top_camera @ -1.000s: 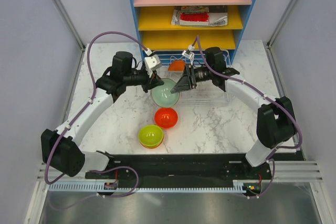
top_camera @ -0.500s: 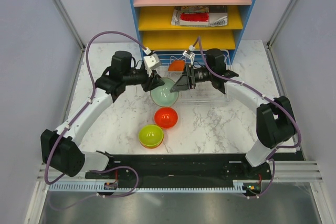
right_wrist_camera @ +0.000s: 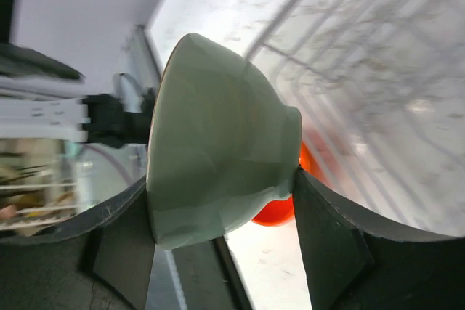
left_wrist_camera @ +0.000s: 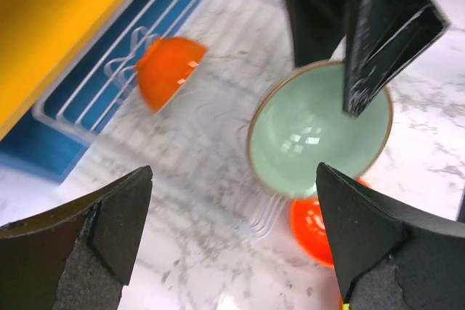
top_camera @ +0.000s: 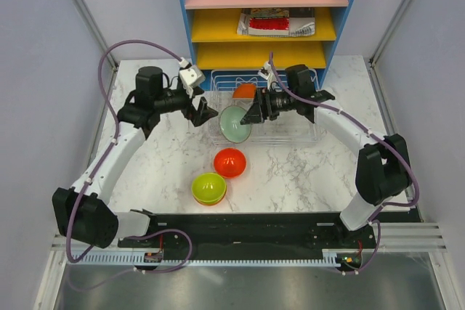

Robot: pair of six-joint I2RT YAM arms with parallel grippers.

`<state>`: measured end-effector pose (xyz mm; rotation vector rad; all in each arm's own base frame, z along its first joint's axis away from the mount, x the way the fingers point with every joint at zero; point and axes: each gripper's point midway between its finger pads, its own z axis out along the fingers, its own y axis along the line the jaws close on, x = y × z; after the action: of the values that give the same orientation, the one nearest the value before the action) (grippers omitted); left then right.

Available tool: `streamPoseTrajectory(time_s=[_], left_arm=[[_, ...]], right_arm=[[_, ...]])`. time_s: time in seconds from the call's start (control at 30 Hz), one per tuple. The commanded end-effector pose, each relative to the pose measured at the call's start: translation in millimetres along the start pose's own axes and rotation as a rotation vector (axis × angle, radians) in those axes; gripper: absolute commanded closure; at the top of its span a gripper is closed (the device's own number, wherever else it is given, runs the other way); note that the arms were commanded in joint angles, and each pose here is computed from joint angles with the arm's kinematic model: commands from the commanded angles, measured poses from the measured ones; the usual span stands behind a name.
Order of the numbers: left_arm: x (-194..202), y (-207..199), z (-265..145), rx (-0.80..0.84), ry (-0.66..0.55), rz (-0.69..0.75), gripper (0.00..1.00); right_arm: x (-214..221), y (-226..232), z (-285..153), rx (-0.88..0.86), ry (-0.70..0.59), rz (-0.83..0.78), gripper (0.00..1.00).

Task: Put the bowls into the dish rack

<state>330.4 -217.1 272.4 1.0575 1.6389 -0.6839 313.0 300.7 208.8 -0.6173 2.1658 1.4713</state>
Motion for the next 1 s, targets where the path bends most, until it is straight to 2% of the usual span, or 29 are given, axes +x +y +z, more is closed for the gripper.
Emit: streamPoseTrajectory(time_s=[0.0,0.07,0.1,0.17,0.2,0.33,0.6,0.97], left_arm=[[-3,30,-34,-0.126,0.002,-0.035,0.00],[12,43,-48,-0.193,0.037,-0.094,0.00],[17,45,-54,-0.208,0.041,-0.114,0.00],[29,49,-75,-0.258,0.036,-0.159,0.00],[30,46,-80,-0.249,0.024,-0.168,0.00],[46,46,-108,-0.312,0.007,-0.203,0.00],[60,46,-125,-0.331,-0.012,-0.253,0.00],[67,42,-127,-0.316,-0.019,-0.271,0.00]], right_arm=[[-47,-11,-38,0.316,-0.060,-0.313,1.00],[-49,-18,-49,0.405,-0.042,-0.370,1.00],[-57,-29,-60,0.506,-0.038,-0.431,1.00],[-64,-33,-70,0.571,-0.029,-0.494,1.00],[-72,-40,-81,0.658,-0.026,-0.547,1.00],[-84,-52,-99,0.790,0.023,-0.646,1.00],[-89,-56,-93,0.881,0.140,-0.788,1.00],[-78,-72,-55,0.973,0.311,-0.933,1.00]])
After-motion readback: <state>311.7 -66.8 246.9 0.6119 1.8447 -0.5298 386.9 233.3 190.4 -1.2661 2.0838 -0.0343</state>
